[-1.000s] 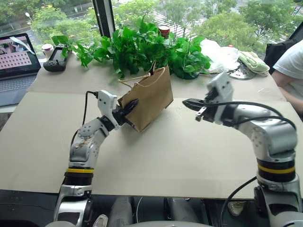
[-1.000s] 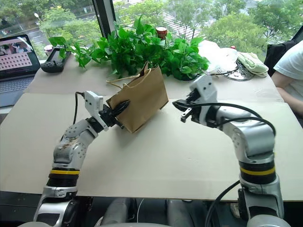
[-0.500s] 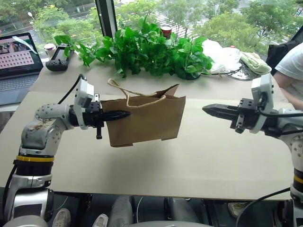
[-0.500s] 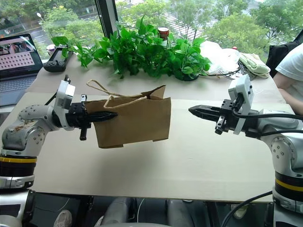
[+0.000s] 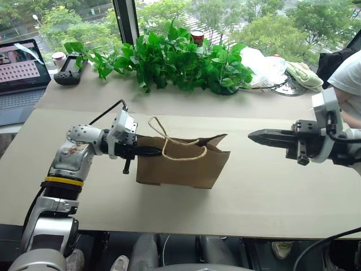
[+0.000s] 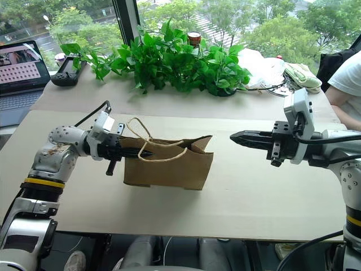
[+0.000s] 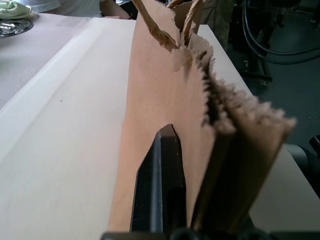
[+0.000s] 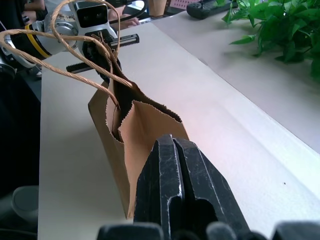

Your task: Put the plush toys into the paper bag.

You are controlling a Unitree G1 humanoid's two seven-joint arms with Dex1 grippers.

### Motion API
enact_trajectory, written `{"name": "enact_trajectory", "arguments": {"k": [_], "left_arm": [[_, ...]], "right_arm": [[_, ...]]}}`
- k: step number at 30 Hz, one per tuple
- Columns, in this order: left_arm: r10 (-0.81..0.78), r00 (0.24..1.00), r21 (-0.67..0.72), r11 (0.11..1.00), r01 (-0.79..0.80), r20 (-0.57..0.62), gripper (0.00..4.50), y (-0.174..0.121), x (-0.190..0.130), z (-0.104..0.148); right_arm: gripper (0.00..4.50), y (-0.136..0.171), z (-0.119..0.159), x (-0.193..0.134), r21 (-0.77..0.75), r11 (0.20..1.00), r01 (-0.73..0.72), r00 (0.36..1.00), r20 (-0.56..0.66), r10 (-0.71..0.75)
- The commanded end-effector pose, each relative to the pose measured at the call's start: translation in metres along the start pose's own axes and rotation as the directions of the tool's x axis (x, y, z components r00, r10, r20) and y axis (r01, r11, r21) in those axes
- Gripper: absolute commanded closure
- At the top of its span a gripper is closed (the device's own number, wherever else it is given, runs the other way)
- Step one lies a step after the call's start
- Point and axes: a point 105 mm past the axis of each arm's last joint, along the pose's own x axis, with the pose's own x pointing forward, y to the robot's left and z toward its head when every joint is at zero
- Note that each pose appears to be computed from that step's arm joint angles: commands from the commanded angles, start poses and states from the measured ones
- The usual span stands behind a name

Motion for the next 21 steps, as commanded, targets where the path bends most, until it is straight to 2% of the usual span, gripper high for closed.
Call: {"name": "enact_trajectory", "arguments": {"k": [1,21], "left_arm": [[0.026,1.000,0.040,0.999,-0.026,-0.003,4.46,0.004,0.000,0.000],[0.046,0.999,0.069,0.997,-0.047,0.016,4.46,0.012,0.019,-0.005]], "right_arm": [[4.50,0.001,0.013,-0.001,-0.059,0.998,-0.007,1.000,0.010,0.008],[4.50,0.000,0.001,0.000,-0.054,0.999,0.004,1.000,-0.030,-0.006]]}}
